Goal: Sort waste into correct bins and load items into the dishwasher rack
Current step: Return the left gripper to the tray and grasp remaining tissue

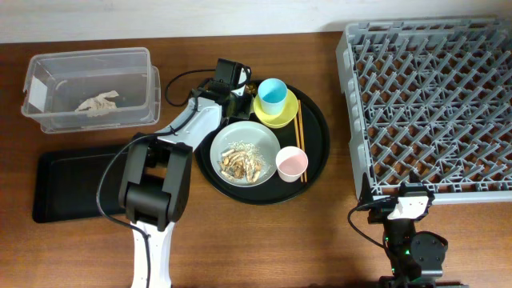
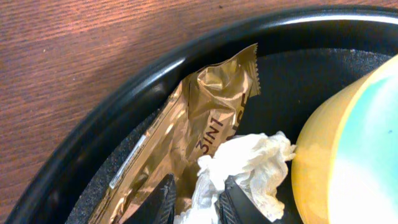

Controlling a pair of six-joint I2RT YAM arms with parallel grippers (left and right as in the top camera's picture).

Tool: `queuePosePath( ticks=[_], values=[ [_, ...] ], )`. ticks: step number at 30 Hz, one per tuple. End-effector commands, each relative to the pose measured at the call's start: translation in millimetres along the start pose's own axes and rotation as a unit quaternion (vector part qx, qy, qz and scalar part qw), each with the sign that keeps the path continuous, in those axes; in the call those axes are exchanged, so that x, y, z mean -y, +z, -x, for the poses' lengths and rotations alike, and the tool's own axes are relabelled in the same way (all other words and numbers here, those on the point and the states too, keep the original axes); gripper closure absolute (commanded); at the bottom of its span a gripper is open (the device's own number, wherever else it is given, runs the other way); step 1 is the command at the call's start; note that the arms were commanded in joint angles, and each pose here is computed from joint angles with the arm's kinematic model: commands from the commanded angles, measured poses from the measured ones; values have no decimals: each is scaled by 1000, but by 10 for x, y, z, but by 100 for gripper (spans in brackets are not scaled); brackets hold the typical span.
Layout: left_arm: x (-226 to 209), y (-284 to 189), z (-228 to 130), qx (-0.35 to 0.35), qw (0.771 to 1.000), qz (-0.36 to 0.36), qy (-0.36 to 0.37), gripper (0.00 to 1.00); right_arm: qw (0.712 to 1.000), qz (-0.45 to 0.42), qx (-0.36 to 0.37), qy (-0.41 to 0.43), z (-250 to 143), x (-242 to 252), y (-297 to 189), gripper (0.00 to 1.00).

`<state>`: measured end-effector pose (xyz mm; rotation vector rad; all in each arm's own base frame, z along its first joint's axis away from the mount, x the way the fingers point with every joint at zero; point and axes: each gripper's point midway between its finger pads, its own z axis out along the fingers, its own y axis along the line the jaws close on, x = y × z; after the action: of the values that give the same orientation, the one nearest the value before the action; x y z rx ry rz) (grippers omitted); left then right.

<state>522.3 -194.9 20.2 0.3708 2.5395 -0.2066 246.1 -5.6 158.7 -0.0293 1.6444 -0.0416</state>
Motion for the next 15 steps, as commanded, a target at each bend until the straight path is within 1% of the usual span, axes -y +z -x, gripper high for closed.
queuePosePath(
  ticks=[1, 2, 5, 9, 10, 12, 15],
  values=[
    [59, -338, 330, 40, 999, -5, 7, 79, 1000, -3, -2, 4, -29, 13, 3, 2],
    [75, -387, 366, 45, 999, -6, 8, 80, 1000, -3, -2, 4, -29, 13, 3, 2],
    [86, -514, 428, 52, 999, -7, 4, 88, 1000, -3, -2, 4, -29, 13, 3, 2],
    [95, -543, 345, 34, 999, -10, 3, 94, 1000, -3, -2, 4, -29, 13, 3, 2],
    [106, -543, 316, 28, 1000, -13, 3, 96, 1000, -3, -2, 4, -29, 13, 3, 2],
    [182, -554, 280, 20, 999, -35, 4, 99, 1000, -3, -2, 4, -29, 13, 3, 2],
    [334, -598, 276, 17, 997, -79, 1, 99, 1000, -3, -2, 4, -29, 13, 3, 2]
  ],
)
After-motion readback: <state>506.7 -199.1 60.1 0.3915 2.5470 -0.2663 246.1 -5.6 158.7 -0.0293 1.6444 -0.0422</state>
